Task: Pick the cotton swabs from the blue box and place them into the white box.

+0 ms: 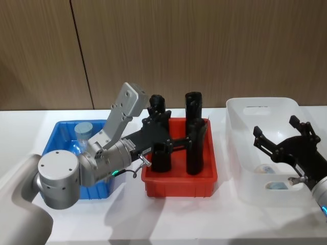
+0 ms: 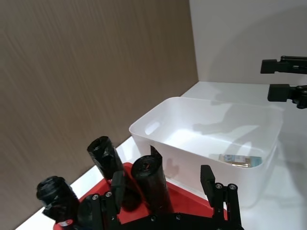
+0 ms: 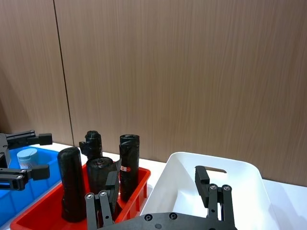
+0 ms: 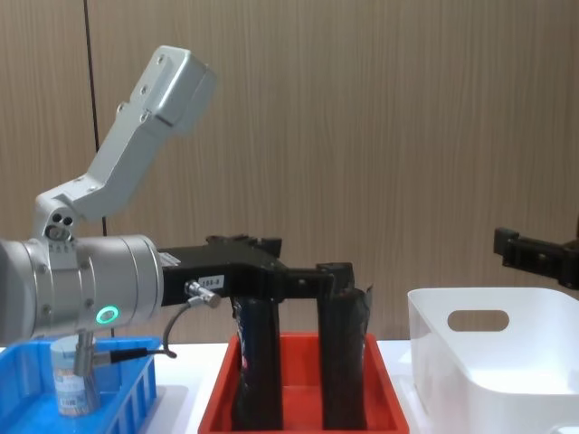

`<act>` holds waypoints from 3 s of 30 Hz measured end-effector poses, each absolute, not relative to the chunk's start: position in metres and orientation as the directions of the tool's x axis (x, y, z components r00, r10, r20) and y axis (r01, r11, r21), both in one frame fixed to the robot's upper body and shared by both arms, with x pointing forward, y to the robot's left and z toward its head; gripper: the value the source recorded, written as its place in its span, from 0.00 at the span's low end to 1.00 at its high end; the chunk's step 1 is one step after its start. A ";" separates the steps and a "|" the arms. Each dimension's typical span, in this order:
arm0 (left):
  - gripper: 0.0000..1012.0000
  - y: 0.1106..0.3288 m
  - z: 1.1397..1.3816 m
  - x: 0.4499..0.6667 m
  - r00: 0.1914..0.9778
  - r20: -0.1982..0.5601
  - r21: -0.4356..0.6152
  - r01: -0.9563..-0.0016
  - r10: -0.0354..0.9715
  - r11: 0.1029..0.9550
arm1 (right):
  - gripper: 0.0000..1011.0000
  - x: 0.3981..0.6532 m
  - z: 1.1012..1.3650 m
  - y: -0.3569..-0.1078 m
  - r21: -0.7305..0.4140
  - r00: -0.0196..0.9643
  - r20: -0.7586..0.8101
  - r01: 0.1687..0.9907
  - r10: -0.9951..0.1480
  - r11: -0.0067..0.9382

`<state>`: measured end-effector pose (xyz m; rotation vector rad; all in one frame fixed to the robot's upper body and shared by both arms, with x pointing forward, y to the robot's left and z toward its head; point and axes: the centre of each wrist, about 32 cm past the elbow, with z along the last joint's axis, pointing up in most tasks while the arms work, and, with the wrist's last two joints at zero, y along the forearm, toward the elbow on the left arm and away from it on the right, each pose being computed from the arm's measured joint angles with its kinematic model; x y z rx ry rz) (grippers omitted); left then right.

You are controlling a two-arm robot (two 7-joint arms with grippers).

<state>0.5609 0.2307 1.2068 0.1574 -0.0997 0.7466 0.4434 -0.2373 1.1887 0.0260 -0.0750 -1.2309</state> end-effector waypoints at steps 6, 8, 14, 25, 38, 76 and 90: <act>0.99 0.225 1.205 0.550 0.681 0.175 0.083 -0.730 0.711 0.678 | 0.99 0.443 1.189 -0.237 0.061 0.331 0.043 0.941 -0.943 0.334; 0.99 0.224 1.205 0.547 0.670 0.180 0.077 -0.739 0.720 0.669 | 0.99 0.443 1.189 -0.237 0.061 0.331 0.044 0.941 -0.942 0.334; 0.99 0.218 1.204 0.537 0.622 0.201 0.050 -0.778 0.757 0.626 | 0.99 0.443 1.189 -0.237 0.061 0.332 0.044 0.941 -0.942 0.334; 0.99 0.210 1.203 0.518 0.535 0.228 -0.002 -0.835 0.813 0.550 | 0.99 0.443 1.189 -0.237 0.060 0.333 0.043 0.940 -0.942 0.335; 0.99 0.200 1.204 0.496 0.425 0.243 -0.073 -0.888 0.872 0.453 | 0.99 0.443 1.189 -0.237 0.060 0.333 0.043 0.940 -0.942 0.335; 0.99 0.198 1.204 0.492 0.404 0.242 -0.087 -0.897 0.882 0.434 | 0.99 0.447 1.192 -0.241 0.039 0.383 0.028 0.923 -0.923 0.384; 0.99 0.198 1.204 0.492 0.404 0.242 -0.086 -0.897 0.882 0.434 | 0.99 0.463 1.194 -0.241 -0.034 0.475 -0.014 0.879 -0.880 0.475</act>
